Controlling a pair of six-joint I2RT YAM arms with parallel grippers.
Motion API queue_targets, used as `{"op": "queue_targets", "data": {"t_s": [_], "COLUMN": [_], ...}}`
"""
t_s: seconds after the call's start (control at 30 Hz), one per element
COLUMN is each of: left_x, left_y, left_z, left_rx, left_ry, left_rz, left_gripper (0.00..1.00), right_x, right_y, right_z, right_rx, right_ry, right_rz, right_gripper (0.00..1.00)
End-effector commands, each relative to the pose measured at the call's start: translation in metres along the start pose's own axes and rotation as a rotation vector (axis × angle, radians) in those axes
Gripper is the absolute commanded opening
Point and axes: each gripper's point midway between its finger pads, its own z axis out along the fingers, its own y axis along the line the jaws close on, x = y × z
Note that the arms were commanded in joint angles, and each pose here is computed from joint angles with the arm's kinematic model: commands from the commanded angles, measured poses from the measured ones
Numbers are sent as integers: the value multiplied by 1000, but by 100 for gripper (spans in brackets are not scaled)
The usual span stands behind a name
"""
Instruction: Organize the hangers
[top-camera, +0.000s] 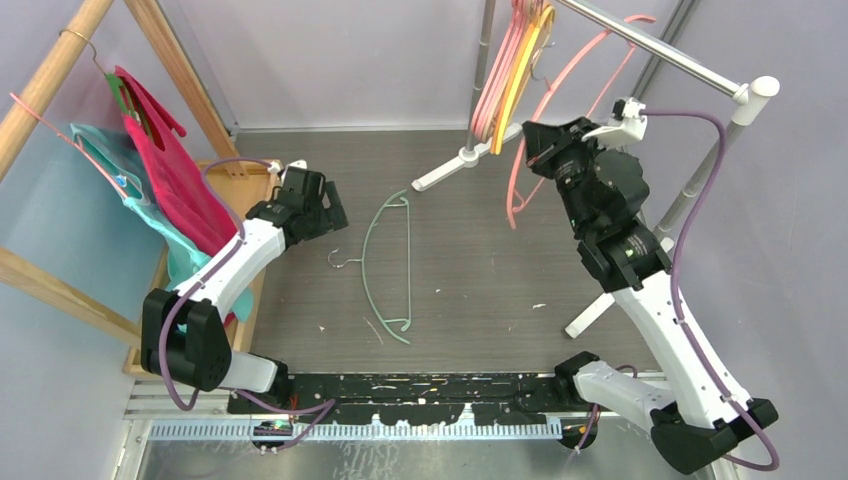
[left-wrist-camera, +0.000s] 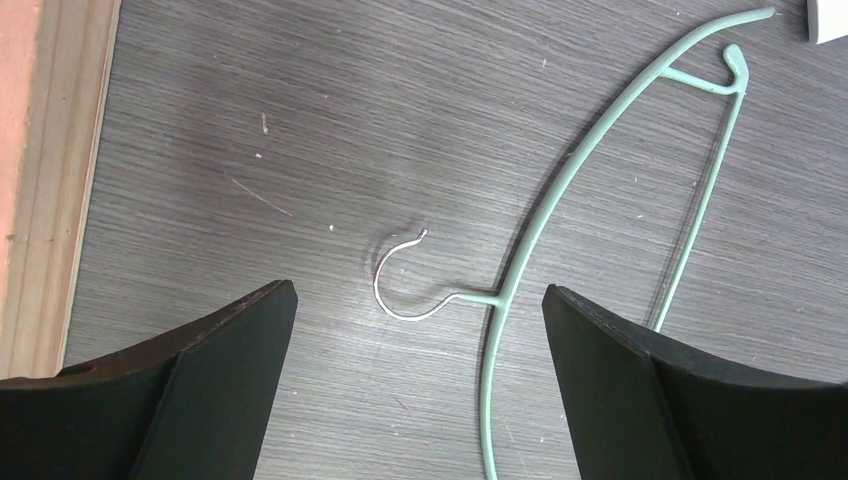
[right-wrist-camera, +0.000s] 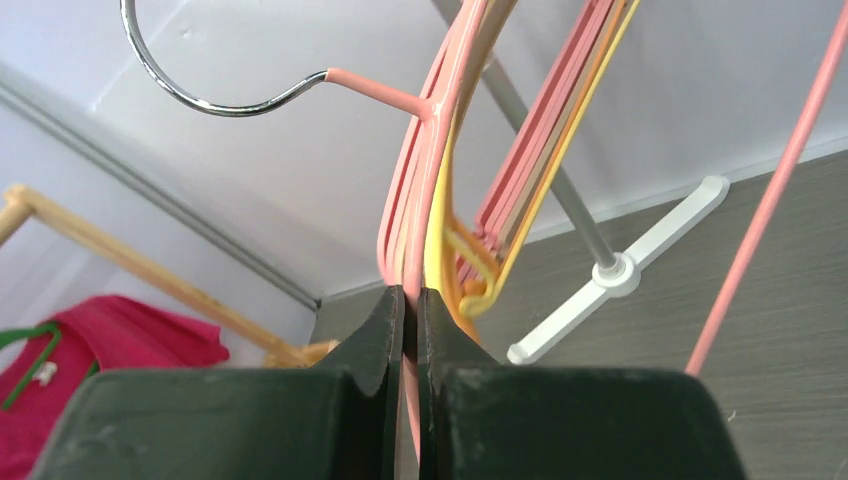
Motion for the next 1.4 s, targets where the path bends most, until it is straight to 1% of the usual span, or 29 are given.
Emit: {"op": "queue_targets", "data": {"t_s": [0.0, 0.2, 0.43, 0.63, 0.77, 1.07, 1.37], "left_x": [-17, -18, -20, -19, -18, -17, -15], "left_y": [-7, -4, -4, -3, -2, -2, -1], "left_z": [-4, -2, -3, -2, -2, 2, 8], "left_rx": [10, -1, -6, -12, -16, -20, -35], "left_ry": [-47, -50, -55, -52, -51, -45, -32], "left_rz": [5, 13, 15, 18, 19, 23, 34], "left_gripper": [98, 98, 98, 98, 98, 98, 98], "right_x": [-56, -65, -81, -86, -80, -79, -79], "right_y": [20, 23, 22, 9, 1, -4, -16], "right_z": [12, 28, 48, 74, 90, 114, 126], "right_rx": [-80, -147, -196, -198, -190, -189, -162], "right_ry": [-156, -157, -187, -174, -160, -159, -173], "right_rz": [74, 125, 159, 193, 206, 204, 212], "right_gripper": [1, 1, 1, 1, 1, 1, 1]}}
